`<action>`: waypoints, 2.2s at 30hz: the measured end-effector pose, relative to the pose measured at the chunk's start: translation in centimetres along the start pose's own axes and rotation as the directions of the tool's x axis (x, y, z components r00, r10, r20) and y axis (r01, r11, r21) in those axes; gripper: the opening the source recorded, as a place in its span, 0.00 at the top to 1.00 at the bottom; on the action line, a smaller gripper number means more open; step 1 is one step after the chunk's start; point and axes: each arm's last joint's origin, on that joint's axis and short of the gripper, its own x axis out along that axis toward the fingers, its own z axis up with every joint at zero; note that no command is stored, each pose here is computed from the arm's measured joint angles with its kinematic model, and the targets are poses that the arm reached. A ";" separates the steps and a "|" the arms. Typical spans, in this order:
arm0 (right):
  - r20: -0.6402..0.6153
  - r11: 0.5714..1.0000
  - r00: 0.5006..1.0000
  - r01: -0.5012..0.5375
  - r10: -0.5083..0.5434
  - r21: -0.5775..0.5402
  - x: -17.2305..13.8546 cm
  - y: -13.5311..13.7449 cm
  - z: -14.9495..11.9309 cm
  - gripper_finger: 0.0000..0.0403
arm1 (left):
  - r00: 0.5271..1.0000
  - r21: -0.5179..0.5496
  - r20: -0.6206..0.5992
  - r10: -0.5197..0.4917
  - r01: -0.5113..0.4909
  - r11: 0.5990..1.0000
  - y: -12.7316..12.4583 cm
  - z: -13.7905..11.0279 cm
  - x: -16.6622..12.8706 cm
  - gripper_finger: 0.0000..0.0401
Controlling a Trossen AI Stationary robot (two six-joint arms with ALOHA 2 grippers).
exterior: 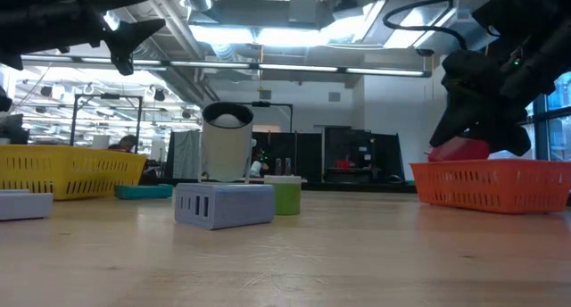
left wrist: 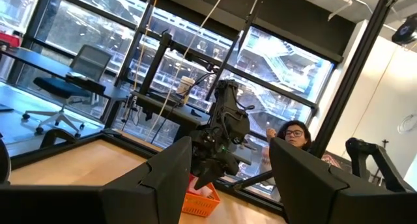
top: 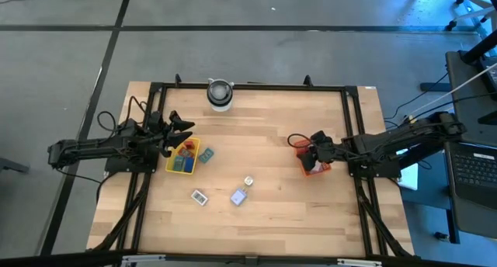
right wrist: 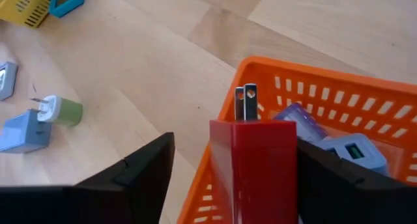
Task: Pick & Place Office items
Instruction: Put the red charger adapter into the orange basket, then put the green charger adapter into the orange basket
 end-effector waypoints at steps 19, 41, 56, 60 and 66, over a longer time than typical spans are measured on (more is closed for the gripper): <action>0.074 0.992 0.990 0.124 -0.122 -0.023 0.3 -1.2 1.0 0.37 | 0.998 0.009 0.013 -0.067 0.067 0.998 -1.0 1.8 0.3 0.49; 0.181 0.967 0.968 0.204 -0.175 -0.153 -2.4 0.8 5.2 0.37 | 0.999 0.021 0.008 -0.053 0.052 0.998 -1.0 1.7 0.3 0.49; 0.251 0.952 0.968 0.083 -0.007 -0.293 -3.9 3.3 8.1 0.37 | 0.999 -0.012 -0.009 -0.051 0.050 0.999 -0.9 1.6 0.3 0.49; 0.264 0.933 0.950 -0.065 0.166 -0.354 -4.1 4.7 8.6 0.37 | 0.996 -0.030 -0.051 -0.077 0.076 0.997 -1.0 1.4 0.6 0.49; 0.306 0.888 0.898 -0.165 0.315 -0.428 -4.6 6.0 9.2 0.37 | 0.994 0.012 -0.083 -0.072 0.073 0.997 -2.0 3.6 1.7 0.49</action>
